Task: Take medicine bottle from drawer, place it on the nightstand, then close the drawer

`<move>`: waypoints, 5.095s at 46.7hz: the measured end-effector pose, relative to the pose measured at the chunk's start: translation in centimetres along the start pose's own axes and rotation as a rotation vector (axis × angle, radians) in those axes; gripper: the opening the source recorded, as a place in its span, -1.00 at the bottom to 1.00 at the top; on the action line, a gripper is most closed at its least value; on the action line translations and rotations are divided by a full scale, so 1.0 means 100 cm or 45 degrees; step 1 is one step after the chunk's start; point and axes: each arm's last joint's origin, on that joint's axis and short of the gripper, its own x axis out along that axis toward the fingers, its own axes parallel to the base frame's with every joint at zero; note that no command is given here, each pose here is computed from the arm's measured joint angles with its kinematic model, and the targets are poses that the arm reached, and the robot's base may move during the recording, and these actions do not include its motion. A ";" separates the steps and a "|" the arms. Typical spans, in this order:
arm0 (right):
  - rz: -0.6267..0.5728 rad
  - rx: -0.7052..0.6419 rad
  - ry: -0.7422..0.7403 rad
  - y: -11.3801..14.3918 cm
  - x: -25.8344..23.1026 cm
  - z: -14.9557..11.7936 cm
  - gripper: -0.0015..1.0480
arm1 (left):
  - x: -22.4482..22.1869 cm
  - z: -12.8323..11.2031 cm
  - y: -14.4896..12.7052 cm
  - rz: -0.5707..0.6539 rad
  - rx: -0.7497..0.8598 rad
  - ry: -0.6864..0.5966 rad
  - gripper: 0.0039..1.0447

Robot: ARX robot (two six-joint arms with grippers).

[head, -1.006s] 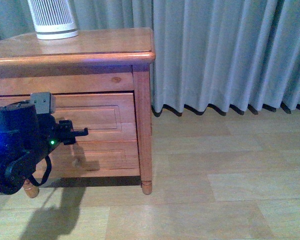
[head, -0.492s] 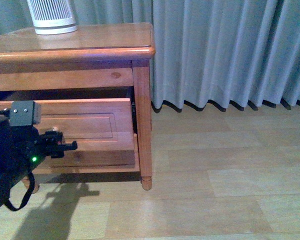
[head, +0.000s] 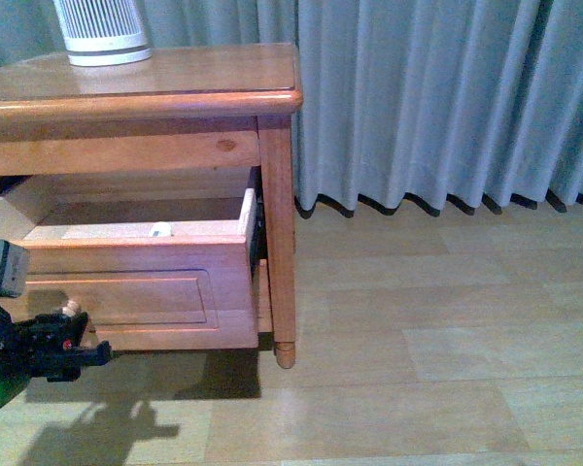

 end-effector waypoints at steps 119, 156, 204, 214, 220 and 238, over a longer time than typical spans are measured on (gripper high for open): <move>0.000 0.000 0.000 0.000 0.000 0.000 0.87 | -0.235 0.071 -0.018 0.109 0.007 -0.402 -0.94; -0.003 0.000 0.000 0.000 0.000 0.000 0.87 | -0.253 0.066 -0.019 0.108 0.009 -0.409 -0.94; -0.147 0.097 0.075 0.000 0.004 0.001 0.87 | -0.263 0.060 -0.020 0.110 0.008 -0.402 -0.69; -0.155 0.164 0.122 0.004 0.058 0.047 0.87 | -0.263 0.060 -0.020 0.108 0.008 -0.402 0.06; -0.107 0.169 0.316 0.006 0.097 0.055 0.87 | -0.263 0.060 -0.020 0.108 0.008 -0.402 0.47; -0.202 0.162 0.674 -0.006 0.212 0.037 0.87 | -0.263 0.060 -0.020 0.108 0.010 -0.402 0.88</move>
